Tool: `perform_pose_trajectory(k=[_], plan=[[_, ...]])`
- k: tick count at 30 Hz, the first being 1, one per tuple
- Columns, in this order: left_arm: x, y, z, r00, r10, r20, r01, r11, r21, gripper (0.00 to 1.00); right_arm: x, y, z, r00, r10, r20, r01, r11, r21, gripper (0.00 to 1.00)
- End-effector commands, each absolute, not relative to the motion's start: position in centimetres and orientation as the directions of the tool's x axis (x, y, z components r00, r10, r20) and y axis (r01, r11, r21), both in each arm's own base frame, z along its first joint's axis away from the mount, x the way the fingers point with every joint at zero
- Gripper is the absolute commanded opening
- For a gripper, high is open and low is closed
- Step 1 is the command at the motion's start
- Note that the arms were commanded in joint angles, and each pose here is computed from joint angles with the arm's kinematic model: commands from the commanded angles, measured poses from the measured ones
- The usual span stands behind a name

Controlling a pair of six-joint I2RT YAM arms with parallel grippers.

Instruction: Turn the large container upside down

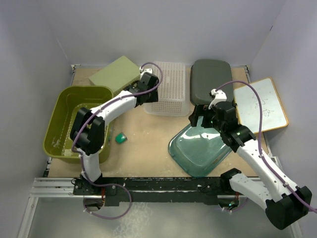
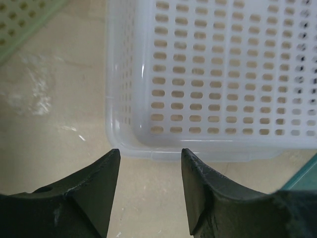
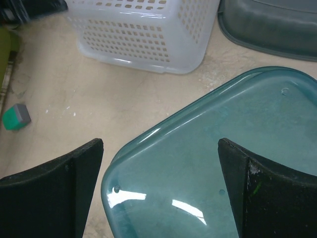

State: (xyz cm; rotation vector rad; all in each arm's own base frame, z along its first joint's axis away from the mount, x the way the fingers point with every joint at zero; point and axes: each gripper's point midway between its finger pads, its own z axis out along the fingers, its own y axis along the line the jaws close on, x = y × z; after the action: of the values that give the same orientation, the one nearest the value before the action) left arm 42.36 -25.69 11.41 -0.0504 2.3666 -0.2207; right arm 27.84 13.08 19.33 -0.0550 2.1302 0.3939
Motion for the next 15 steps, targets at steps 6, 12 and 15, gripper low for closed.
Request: perform_pose_trajectory(k=[6,12,15], plan=[[39.7,-18.2,25.8,-0.541,-0.05,-0.84,-0.06,0.998,-0.021,0.51,27.7,12.3,20.0,-0.536,0.117,-0.836,-0.171,0.954,0.244,1.0],[33.5,-9.3,24.5,-0.619,-0.082,-0.781,-0.266,0.958,0.109,0.59,28.3,13.0,19.4,-0.551,0.108,-0.828,-0.188,0.95,0.249,1.0],[31.6,-7.3,23.0,-0.641,-0.133,-0.756,-0.308,0.947,0.094,0.59,28.6,13.3,19.4,-0.549,0.105,-0.829,-0.199,0.947,0.251,1.0]])
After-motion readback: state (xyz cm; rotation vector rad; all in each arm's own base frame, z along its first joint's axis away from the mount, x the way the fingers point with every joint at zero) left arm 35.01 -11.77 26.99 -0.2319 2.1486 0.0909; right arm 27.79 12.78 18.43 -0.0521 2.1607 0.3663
